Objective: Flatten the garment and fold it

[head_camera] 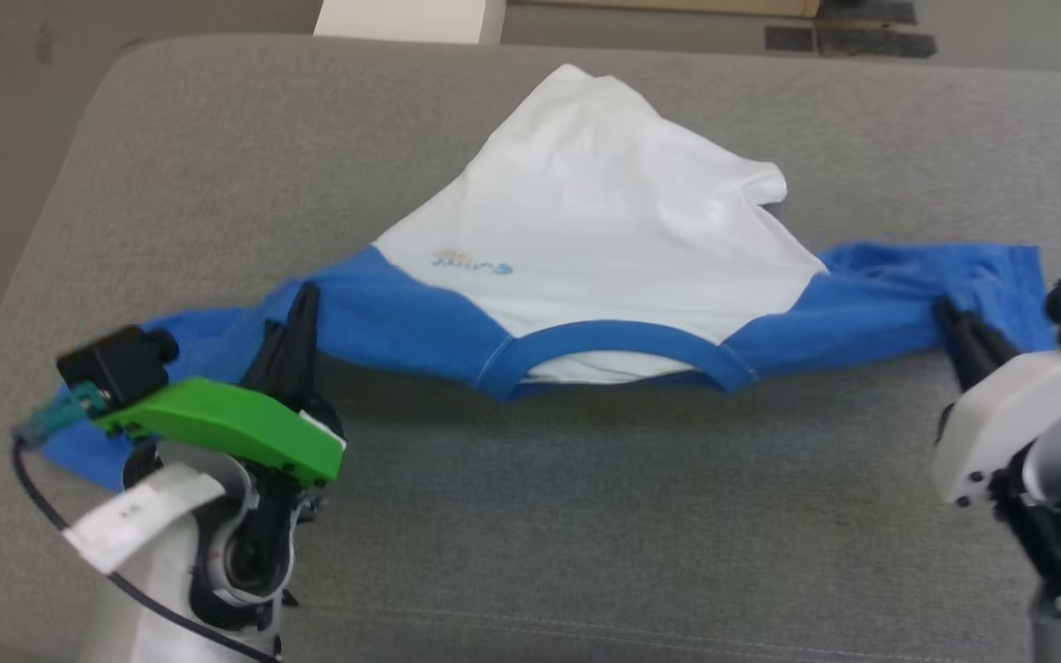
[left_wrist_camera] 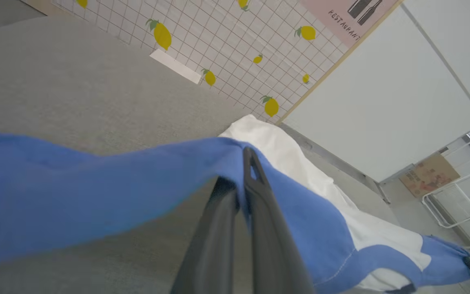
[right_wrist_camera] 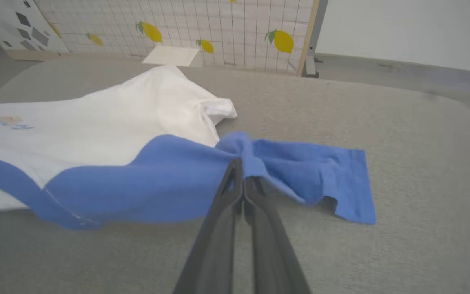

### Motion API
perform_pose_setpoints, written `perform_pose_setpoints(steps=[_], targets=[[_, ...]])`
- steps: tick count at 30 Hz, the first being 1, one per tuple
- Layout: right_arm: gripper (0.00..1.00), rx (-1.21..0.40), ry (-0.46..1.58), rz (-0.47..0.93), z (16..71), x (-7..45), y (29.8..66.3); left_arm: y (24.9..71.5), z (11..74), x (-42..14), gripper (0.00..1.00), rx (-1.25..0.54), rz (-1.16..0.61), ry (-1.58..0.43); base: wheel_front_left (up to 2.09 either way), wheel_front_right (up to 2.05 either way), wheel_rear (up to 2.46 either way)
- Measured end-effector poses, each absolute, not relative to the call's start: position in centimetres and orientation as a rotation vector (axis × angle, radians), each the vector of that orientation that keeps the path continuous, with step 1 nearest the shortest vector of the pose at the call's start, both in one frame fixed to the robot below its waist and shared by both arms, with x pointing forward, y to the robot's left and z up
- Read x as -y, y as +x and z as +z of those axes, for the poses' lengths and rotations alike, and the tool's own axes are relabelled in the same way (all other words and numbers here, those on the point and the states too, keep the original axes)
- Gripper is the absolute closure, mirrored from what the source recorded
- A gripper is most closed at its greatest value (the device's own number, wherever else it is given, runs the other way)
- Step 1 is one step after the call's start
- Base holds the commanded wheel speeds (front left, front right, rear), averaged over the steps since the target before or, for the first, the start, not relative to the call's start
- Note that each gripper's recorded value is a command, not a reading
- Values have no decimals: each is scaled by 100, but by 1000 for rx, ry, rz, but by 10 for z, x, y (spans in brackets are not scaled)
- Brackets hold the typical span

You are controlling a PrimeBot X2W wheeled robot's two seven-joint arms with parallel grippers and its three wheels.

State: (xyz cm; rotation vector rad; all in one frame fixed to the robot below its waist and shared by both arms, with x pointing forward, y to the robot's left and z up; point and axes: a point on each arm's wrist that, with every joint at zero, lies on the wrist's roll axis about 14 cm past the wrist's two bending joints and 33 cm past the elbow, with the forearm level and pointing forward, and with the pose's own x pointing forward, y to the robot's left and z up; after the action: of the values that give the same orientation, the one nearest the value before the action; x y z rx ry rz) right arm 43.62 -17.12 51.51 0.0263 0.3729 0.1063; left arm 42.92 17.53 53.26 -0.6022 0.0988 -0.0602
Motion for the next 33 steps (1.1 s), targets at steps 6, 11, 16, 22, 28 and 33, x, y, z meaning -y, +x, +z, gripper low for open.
perform_pose_setpoints(steps=[6,11,16,22,28,33], targets=[[100,-222,-109,59,589,201,435,438,614,-141,100,-27,-288,-640,0,0,0],[100,-125,-216,30,647,219,460,463,678,-125,100,45,-394,-671,0,0,0],[100,-97,-284,29,678,223,500,505,714,-121,100,93,-403,-667,0,0,0],[100,-77,-376,19,697,225,563,571,722,-128,100,115,-328,-669,0,0,0],[100,9,-413,-7,711,226,621,632,723,-143,100,179,-227,-680,0,0,0],[100,140,-407,-31,726,224,660,671,730,-156,100,299,-160,-725,0,0,0]])
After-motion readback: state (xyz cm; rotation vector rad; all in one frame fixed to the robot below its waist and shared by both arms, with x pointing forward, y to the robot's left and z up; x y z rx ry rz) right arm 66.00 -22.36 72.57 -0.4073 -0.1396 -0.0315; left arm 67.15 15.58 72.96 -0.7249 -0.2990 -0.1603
